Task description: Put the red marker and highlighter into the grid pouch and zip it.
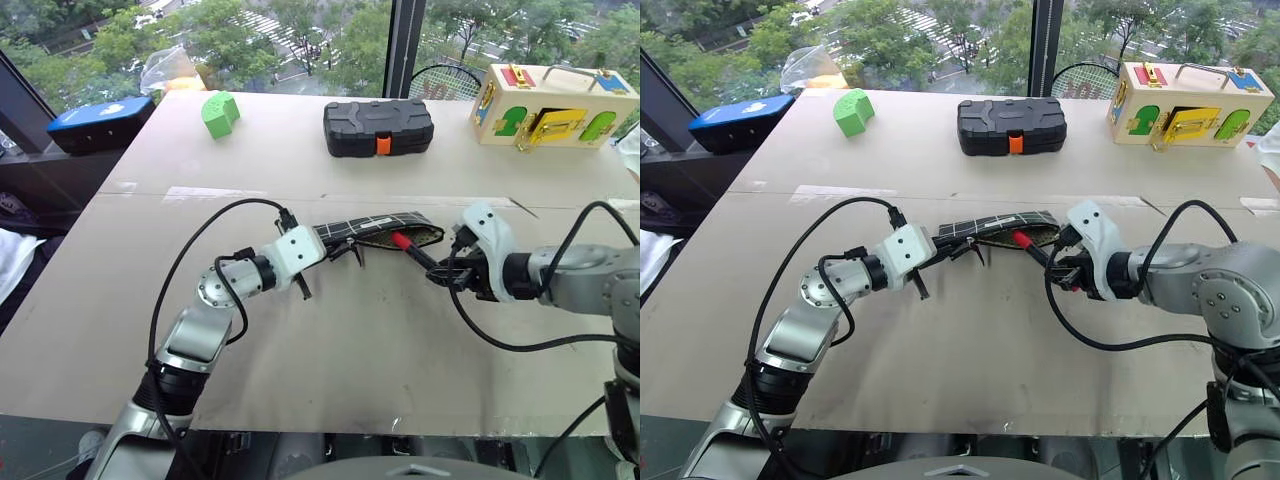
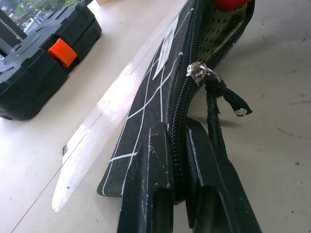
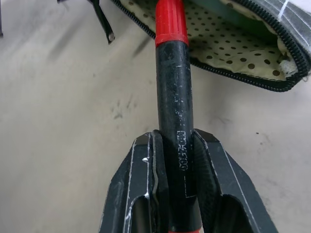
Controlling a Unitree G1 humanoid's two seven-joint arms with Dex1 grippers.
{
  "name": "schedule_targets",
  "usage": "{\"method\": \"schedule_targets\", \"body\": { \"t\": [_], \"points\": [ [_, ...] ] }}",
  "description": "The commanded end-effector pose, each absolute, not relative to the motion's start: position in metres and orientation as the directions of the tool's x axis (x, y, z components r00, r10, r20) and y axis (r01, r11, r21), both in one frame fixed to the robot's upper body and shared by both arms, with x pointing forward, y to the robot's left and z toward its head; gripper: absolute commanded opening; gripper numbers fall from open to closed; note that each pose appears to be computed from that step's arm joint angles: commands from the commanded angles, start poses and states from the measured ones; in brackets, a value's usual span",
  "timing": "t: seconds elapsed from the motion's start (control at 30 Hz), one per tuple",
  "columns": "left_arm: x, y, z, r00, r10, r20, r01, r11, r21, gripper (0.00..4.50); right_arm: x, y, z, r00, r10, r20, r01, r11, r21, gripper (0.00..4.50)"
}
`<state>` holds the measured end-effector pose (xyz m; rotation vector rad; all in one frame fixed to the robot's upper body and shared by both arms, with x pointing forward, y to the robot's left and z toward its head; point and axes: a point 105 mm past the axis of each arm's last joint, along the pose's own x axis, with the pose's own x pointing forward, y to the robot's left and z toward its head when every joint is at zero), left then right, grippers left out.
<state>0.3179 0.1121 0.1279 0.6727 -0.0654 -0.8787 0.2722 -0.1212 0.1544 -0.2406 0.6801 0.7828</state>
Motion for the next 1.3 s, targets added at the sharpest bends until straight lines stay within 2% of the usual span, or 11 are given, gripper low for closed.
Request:
{"method": "schedule_targets", "body": {
  "t": [0.03, 0.3, 0.37, 0.43, 0.47, 0.5, 0.63, 0.77, 0.87, 1.13, 1.3],
  "points": [
    [0.311, 0.104, 0.139, 0.634, -0.755, -0.168, 0.665, 0.421, 0.617, 0.00, 0.274, -0.120, 0.161, 0.491, 0.568, -0.661, -0.738, 0.674, 0.031, 0.22],
    [0.302, 0.094, 0.132, 0.580, -0.793, -0.186, 0.668, 0.333, 0.665, 0.00, 0.308, -0.098, 0.169, 0.478, 0.550, -0.685, -0.723, 0.689, 0.049, 0.22],
    [0.296, 0.090, 0.131, 0.556, -0.809, -0.189, 0.680, 0.312, 0.664, 0.00, 0.316, -0.086, 0.170, 0.445, 0.576, -0.686, -0.734, 0.674, 0.089, 0.22],
    [0.292, 0.089, 0.129, 0.547, -0.816, -0.189, 0.690, 0.310, 0.654, 0.00, 0.327, -0.087, 0.170, 0.462, 0.564, -0.684, -0.714, 0.694, 0.089, 1.22],
    [0.291, 0.089, 0.128, 0.548, -0.814, -0.190, 0.693, 0.316, 0.647, 0.00, 0.329, -0.088, 0.169, 0.466, 0.560, -0.685, -0.711, 0.698, 0.086, 1.46],
    [0.291, 0.090, 0.127, 0.553, -0.812, -0.189, 0.695, 0.324, 0.641, 0.00, 0.330, -0.091, 0.170, 0.474, 0.551, -0.687, -0.706, 0.704, 0.078, 2.06],
    [0.297, 0.099, 0.127, 0.607, -0.777, -0.166, 0.711, 0.436, 0.552, 0.00, 0.324, -0.111, 0.188, 0.534, 0.563, -0.630, -0.699, 0.714, 0.046, 3.91],
    [0.306, 0.105, 0.138, 0.636, -0.758, -0.144, 0.722, 0.519, 0.458, 0.00, 0.274, -0.113, 0.204, 0.446, 0.680, -0.581, -0.836, 0.548, -0.001, 3.91],
    [0.310, 0.104, 0.145, 0.635, -0.761, -0.134, 0.733, 0.538, 0.417, 0.00, 0.255, -0.101, 0.200, 0.394, 0.739, -0.546, -0.875, 0.484, 0.024, 3.91],
    [0.309, 0.095, 0.153, 0.583, -0.800, -0.142, 0.776, 0.496, 0.390, 0.00, 0.263, -0.060, 0.163, 0.486, 0.777, -0.400, -0.764, 0.600, 0.237, 3.91],
    [0.307, 0.091, 0.154, 0.566, -0.810, -0.153, 0.788, 0.477, 0.389, 0.00, 0.280, -0.040, 0.161, 0.567, 0.761, -0.317, -0.686, 0.649, 0.331, 3.91]
  ]
}}
